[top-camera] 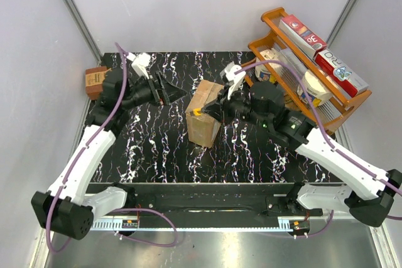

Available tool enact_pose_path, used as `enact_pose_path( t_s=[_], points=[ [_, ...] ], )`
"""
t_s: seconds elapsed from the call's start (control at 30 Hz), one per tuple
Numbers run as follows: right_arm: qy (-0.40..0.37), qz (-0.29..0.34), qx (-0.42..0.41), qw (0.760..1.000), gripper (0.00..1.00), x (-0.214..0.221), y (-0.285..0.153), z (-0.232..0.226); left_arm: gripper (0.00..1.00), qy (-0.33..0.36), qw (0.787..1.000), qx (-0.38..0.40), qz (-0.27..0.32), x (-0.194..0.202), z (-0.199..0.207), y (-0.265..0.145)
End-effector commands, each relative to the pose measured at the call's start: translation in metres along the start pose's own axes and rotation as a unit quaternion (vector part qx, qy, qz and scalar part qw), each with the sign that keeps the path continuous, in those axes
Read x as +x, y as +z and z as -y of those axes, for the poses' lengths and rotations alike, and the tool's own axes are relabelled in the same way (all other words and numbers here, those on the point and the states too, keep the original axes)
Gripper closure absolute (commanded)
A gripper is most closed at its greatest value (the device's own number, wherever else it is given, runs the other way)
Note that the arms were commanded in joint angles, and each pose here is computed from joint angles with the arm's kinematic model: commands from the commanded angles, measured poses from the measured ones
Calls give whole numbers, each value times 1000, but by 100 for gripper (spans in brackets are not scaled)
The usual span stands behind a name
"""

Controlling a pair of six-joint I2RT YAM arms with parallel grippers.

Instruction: Unpack the express box

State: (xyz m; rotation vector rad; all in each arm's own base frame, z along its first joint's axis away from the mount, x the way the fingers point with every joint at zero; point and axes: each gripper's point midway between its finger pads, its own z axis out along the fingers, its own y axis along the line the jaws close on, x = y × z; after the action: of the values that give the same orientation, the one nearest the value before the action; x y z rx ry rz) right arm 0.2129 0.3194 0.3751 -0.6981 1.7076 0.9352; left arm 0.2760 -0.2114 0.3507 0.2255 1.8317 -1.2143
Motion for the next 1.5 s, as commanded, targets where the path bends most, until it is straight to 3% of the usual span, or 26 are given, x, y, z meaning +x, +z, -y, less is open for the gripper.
enact_pose_path(
  t_s=[0.0,0.07,0.1,0.33,0.7,0.87,1.0,1.47],
  points=[
    [-82,89,9,993,100,-16,-1,9,16,-39,992,-100,-59,45,-63,7],
    [-96,92,7,991,100,-9,2,12,20,-46,991,-102,-72,53,-71,11],
    [-96,92,9,991,100,-7,3,13,27,-48,991,-104,-74,55,-74,13],
    [-127,103,11,986,100,-1,10,19,41,-61,987,-92,-117,73,-85,30],
    [-155,71,24,985,100,18,25,31,39,-53,987,-89,-121,72,-87,40],
    [-161,51,21,986,100,30,31,33,30,-51,989,-75,-118,69,-83,42],
    [-160,41,19,986,100,37,35,34,28,-51,989,-72,-119,71,-83,43],
    [-152,-16,32,988,100,73,43,47,46,-63,985,-59,-150,85,-87,49]
  ],
)
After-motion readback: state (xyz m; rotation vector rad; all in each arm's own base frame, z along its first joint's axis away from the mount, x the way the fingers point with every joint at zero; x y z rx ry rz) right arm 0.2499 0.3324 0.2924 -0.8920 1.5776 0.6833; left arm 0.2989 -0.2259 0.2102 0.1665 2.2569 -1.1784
